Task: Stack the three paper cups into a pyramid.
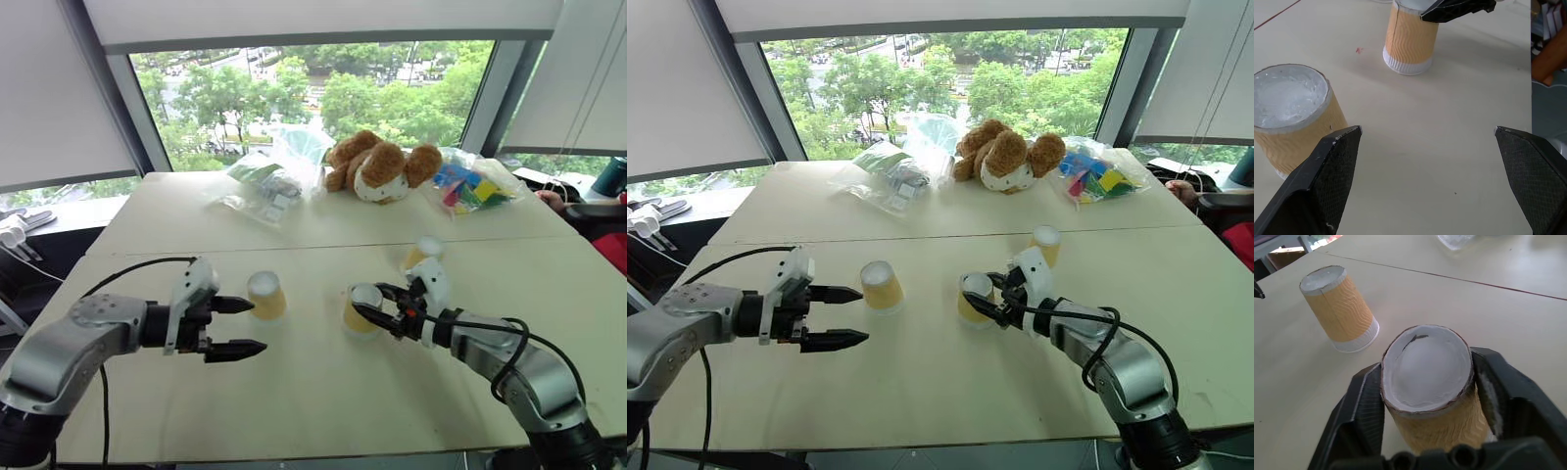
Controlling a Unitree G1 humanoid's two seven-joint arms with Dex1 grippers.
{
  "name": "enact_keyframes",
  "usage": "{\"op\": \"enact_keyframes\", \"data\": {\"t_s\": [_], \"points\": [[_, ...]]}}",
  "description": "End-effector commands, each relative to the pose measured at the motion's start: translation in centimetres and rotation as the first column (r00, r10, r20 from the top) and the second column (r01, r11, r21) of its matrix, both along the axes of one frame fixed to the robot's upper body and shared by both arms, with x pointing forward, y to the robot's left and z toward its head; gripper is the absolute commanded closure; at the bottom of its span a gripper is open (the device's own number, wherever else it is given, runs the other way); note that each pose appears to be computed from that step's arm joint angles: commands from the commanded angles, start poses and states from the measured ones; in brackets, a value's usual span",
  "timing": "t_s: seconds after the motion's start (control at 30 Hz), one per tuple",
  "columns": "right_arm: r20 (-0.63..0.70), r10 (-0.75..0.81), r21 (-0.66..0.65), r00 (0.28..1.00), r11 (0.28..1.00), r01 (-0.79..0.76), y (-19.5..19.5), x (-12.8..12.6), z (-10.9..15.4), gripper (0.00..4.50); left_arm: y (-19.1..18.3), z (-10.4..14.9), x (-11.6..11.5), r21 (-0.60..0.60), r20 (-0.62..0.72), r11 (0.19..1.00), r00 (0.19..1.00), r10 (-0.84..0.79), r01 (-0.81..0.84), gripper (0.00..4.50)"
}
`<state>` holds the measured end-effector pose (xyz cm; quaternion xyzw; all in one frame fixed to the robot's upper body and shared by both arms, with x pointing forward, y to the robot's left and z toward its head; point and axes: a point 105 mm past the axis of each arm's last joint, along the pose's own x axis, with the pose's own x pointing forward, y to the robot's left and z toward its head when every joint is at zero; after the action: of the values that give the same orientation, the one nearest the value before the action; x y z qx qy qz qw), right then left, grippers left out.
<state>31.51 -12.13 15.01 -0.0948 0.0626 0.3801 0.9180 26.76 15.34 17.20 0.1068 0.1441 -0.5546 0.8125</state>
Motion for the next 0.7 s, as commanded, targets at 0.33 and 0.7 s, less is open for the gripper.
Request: {"op": "enact_keyframes", "data": {"t_s": [0.33, 0.7], "points": [[0.168, -0.060, 0.129, 0.984, 0.991, 0.038, -3.6, -1.2, 8.1, 0.05, 0.4, 1.9, 0.3, -0.037, 0.052, 0.999, 0.999, 0.018, -0.016, 0.00], [0.209, -0.483, 0.073, 0.851, 0.875, 0.478, -12.8, 7.2, 6.2, 0.05, -1.0, 1.7, 0.8, -0.063, 0.067, 0.998, 0.998, -0.009, 0.013, 0.00]]}}
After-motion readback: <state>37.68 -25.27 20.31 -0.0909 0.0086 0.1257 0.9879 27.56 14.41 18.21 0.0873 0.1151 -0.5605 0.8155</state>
